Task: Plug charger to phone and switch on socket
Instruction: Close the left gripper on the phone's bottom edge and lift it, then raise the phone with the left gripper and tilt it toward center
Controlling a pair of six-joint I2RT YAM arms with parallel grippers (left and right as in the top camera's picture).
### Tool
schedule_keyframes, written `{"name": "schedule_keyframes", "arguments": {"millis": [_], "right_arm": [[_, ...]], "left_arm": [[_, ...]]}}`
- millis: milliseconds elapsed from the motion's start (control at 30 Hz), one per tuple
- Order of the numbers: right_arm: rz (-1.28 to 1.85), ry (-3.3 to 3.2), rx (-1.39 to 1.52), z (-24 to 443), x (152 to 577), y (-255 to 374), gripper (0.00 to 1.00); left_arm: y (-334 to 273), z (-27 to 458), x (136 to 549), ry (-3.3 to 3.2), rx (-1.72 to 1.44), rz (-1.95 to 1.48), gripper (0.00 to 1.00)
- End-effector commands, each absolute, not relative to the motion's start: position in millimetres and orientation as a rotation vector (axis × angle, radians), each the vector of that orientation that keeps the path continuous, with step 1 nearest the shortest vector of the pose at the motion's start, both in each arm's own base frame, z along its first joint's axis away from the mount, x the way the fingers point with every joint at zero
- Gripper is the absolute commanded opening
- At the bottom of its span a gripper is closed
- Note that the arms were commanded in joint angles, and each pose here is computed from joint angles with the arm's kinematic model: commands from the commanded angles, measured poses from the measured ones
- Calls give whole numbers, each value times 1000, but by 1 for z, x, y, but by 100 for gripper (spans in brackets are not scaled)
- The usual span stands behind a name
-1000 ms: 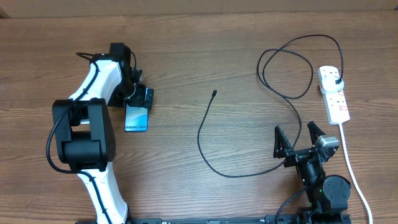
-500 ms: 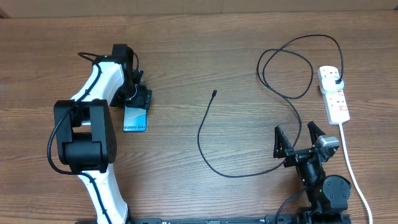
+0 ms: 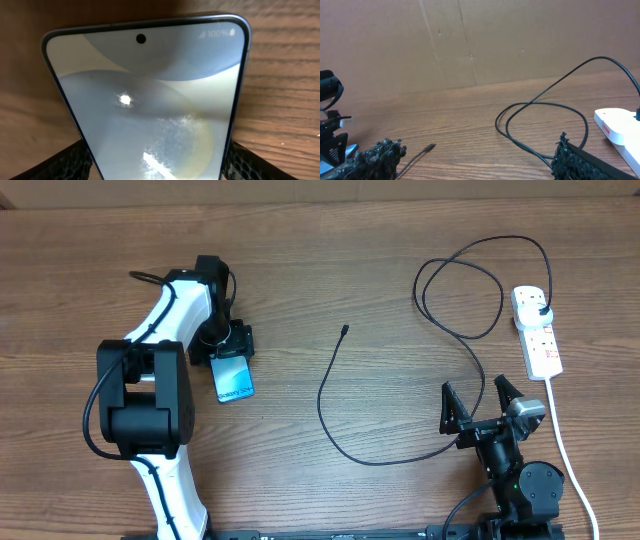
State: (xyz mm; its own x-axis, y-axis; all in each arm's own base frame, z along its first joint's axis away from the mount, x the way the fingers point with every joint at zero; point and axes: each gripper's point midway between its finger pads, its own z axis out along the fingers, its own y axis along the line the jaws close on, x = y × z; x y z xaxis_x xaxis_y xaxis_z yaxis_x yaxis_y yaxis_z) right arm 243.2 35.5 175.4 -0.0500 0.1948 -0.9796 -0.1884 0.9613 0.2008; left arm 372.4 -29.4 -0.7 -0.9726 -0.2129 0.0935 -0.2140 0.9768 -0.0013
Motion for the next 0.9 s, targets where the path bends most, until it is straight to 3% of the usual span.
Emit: {"name": "schedule_keyframes", "arguments": {"millis": [0,167,333,867], "right_arm": [[301,1588,8,173,244,35,100],[301,1588,8,173,244,34,100],[301,1588,8,173,244,34,100],[301,1588,8,173,244,34,100]], "left_arm": [[-47,-21,348,-2878,564,90,78],[-61,-18,347,-2826,651,194,68],[-67,-17,346,-2808,667,238,80],[-70,-34,334,-2819,623,187,91]]}}
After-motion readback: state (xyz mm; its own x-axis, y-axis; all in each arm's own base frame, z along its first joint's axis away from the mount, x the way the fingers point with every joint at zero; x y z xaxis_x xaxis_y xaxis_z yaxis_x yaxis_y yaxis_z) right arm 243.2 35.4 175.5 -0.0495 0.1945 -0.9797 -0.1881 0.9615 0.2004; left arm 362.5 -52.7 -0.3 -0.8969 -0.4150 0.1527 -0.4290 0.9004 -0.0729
